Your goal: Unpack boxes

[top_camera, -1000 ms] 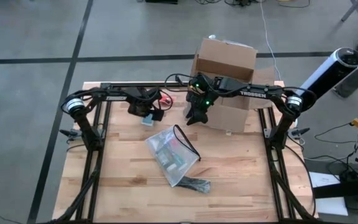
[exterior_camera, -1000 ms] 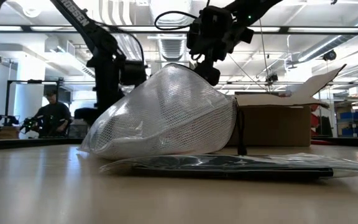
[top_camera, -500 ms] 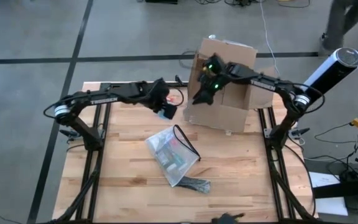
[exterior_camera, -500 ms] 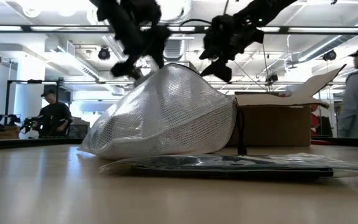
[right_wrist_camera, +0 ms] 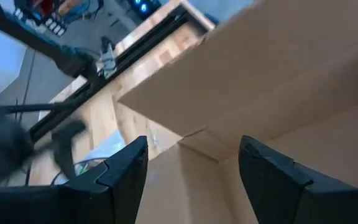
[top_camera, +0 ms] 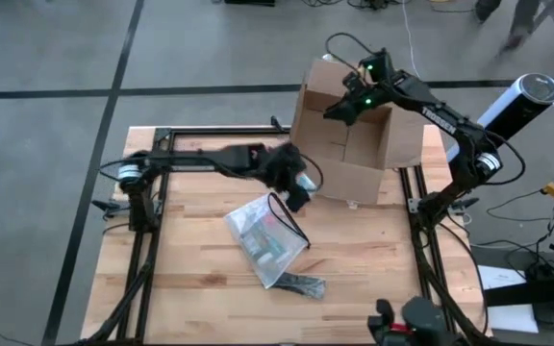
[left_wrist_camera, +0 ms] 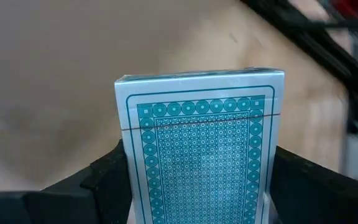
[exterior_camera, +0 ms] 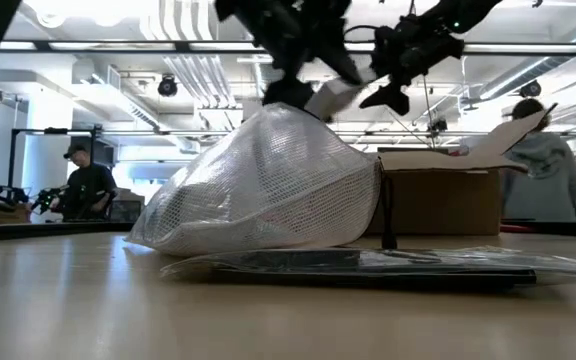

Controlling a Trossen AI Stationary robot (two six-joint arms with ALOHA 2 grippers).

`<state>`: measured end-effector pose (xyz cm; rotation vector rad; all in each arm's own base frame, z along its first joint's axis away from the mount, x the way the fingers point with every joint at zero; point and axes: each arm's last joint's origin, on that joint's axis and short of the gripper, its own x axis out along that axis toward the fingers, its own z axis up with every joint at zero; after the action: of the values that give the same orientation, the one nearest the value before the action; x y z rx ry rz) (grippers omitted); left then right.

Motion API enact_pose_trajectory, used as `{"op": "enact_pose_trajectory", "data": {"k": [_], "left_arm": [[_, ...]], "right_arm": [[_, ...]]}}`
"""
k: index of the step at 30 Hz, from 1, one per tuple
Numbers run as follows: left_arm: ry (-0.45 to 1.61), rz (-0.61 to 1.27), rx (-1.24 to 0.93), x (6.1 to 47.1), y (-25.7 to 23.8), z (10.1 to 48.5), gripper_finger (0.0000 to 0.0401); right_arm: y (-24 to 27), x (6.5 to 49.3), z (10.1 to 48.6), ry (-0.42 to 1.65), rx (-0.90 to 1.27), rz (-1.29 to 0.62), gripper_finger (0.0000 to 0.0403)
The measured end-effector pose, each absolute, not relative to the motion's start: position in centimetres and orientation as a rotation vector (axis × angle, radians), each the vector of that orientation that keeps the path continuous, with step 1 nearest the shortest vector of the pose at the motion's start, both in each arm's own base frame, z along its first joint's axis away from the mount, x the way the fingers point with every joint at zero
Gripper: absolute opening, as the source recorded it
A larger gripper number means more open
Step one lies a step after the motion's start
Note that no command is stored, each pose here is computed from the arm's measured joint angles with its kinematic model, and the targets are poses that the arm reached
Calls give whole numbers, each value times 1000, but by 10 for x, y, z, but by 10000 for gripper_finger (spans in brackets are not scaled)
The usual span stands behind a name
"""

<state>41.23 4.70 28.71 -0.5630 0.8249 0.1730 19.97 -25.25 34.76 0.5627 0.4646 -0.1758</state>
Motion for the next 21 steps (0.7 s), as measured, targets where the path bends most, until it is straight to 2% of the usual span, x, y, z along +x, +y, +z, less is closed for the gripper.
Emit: {"op": "enact_pose_trajectory", "data": {"k": [3,7,9,16,21], "left_arm": [[875,63,-565,431,34,271,293],[896,21,-567,448,27,260,362],[883,23,-568,452,29,262,385],[852,75,-526,445,46,279,386],[910,312,-352,419,63,297,386]], "right_arm": [[-253,197,349,460,562,-184,224],[-253,196,349,463,573,-184,219],[-252,196,348,469,577,-182,218],[-251,196,347,480,581,-180,225],[-245,197,344,522,589,-151,229]]}}
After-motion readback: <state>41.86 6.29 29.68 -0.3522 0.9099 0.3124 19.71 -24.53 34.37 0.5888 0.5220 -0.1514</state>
